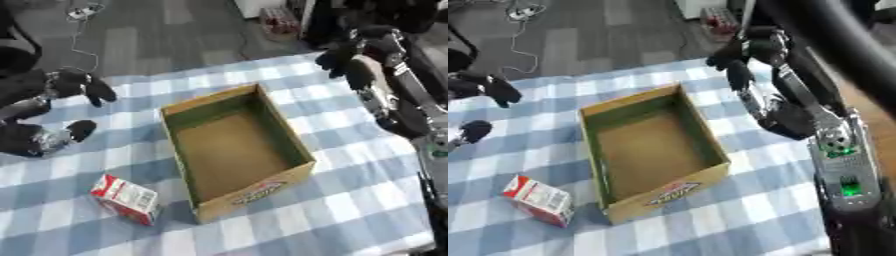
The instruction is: Pick up objects on the table and place them in the box.
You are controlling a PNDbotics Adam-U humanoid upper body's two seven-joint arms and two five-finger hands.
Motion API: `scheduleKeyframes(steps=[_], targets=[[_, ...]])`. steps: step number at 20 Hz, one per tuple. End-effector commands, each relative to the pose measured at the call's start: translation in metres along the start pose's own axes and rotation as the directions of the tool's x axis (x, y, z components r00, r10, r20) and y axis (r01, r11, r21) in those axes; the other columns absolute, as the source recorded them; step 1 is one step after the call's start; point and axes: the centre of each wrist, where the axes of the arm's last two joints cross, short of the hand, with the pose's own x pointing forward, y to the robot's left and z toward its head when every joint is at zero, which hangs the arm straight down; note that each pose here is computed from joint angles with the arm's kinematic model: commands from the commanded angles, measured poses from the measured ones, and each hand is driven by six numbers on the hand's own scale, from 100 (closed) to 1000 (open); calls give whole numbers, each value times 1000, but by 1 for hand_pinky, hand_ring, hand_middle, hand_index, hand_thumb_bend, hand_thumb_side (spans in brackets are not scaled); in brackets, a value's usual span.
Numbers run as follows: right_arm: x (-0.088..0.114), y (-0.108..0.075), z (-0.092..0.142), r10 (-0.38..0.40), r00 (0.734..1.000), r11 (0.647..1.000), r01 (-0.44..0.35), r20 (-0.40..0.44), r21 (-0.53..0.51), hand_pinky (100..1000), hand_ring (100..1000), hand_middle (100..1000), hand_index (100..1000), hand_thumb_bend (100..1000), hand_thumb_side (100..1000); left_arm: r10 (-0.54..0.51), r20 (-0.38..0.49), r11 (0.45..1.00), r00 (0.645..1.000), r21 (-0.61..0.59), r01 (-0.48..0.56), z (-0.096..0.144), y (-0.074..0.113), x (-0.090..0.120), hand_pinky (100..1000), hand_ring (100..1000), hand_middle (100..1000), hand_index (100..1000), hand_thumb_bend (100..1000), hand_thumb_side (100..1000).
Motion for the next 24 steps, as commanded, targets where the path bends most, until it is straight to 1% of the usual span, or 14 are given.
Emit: scheduleKeyframes(steps=[1,4,5,6,7,8,9,10,11,12,13,16,19,24], targets=[[3,-5,-4,9,1000,1000,-9,26,-4,387,437,513,689,100,1000,-59,3,994,998,-87,59,4,15,-5,774,717,786,874,188,947],[4,-4,-5,6,1000,1000,-6,30,-1,387,437,513,689,100,1000,-92,23,982,995,-162,95,2,17,-8,804,745,804,883,275,887],[4,-4,-5,6,1000,1000,-6,30,0,387,437,513,689,100,1000,-103,30,977,994,-183,107,2,18,-9,804,745,804,883,272,896],[4,-4,-5,5,1000,1000,-5,31,0,387,437,513,689,100,1000,-116,36,971,993,-204,121,1,19,-10,823,757,815,886,300,883],[4,-4,-5,5,999,1000,-5,31,0,388,437,513,689,100,1000,-132,42,964,990,-227,138,1,20,-10,862,785,838,894,334,868],[4,-4,-5,5,999,1000,-5,32,-1,388,437,513,686,100,1000,-153,47,954,987,-252,159,0,22,-11,873,795,847,900,342,864],[4,-4,-5,5,999,1000,-5,32,-1,388,437,513,689,100,1000,-160,50,951,986,-259,167,0,21,-11,852,777,831,891,326,873],[4,-4,-6,5,999,1000,-4,33,-1,388,437,512,684,100,1000,-177,48,941,983,-284,184,0,22,-13,936,842,892,937,367,855],[4,-4,-6,4,999,1000,-4,34,-1,388,437,512,684,100,1000,-196,46,929,980,-310,200,-1,23,-14,903,819,870,917,358,858],[4,-4,-6,4,999,1000,-4,36,-2,388,437,512,685,100,1000,-214,36,914,976,-346,213,0,23,-16,981,879,925,969,384,847],[4,-5,-6,4,999,1000,-4,37,-2,388,438,512,685,100,1000,-230,26,898,973,-380,222,0,23,-18,994,887,932,976,388,843],[4,-5,-7,3,999,1000,-3,40,-3,388,437,512,685,100,1000,-262,24,866,965,-435,246,-3,24,-19,1000,909,957,1000,393,831],[4,-5,-7,3,999,1000,-3,41,-4,388,437,512,685,100,1000,-279,35,843,960,-470,262,-4,23,-19,1000,921,967,1000,401,830],[4,-5,-8,4,999,1000,-4,44,-5,388,437,512,684,100,1000,-298,78,781,951,-553,290,-3,18,-15,1000,942,984,1000,418,823]])
